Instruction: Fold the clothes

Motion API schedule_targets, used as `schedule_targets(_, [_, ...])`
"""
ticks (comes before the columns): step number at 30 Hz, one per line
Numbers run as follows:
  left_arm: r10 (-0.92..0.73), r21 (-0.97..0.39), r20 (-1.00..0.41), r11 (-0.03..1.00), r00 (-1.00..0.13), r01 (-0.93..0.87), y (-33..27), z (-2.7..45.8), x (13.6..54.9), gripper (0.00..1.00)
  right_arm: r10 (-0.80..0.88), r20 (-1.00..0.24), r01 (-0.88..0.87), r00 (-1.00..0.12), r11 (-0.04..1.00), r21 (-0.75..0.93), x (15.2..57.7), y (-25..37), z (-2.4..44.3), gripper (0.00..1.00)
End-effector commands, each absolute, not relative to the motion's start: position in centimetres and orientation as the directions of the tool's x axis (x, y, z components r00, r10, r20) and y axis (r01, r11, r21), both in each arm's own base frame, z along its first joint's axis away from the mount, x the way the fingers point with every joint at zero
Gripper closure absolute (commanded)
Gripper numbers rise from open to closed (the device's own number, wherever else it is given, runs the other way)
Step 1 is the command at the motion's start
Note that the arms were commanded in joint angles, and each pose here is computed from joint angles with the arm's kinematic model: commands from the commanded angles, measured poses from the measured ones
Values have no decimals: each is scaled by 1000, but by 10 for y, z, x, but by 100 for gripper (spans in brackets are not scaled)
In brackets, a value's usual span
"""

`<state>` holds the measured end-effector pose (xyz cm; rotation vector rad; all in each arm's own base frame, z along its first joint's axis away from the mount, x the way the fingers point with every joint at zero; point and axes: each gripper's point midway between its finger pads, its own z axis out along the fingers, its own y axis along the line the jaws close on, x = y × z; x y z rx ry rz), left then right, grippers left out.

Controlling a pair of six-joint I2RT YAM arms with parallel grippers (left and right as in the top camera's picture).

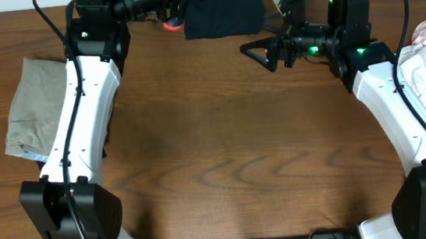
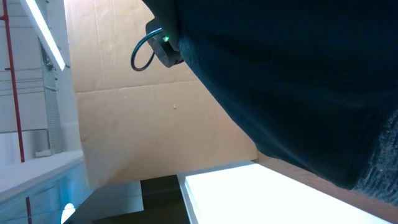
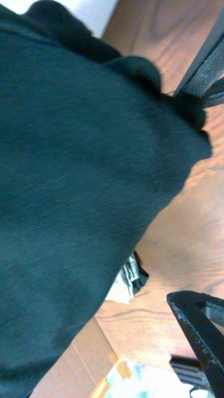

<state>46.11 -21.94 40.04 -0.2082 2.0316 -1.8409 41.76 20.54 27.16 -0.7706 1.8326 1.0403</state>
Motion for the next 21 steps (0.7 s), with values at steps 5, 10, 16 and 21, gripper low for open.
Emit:
schedule_targets(5, [-334,-971,-238,96,-912,218,-220,435,439,94,-82,-911,-830,-403,452,327,422,209,278,12])
schedule_targets(10, [-332,-972,-234,94,-914,214,-220,435,439,94,-83,-912,-814,-401,489,314,428,206,276,17])
schedule_targets(16, [-332,-972,-234,94,-914,215,-220,435,439,94,-81,-919,-819,-385,488,301,429,206,279,62])
schedule_targets(21, [-332,-972,-235,94,-914,215,-221,435,439,94,-78,-927,-826,-366,487,285,431,206,282,82])
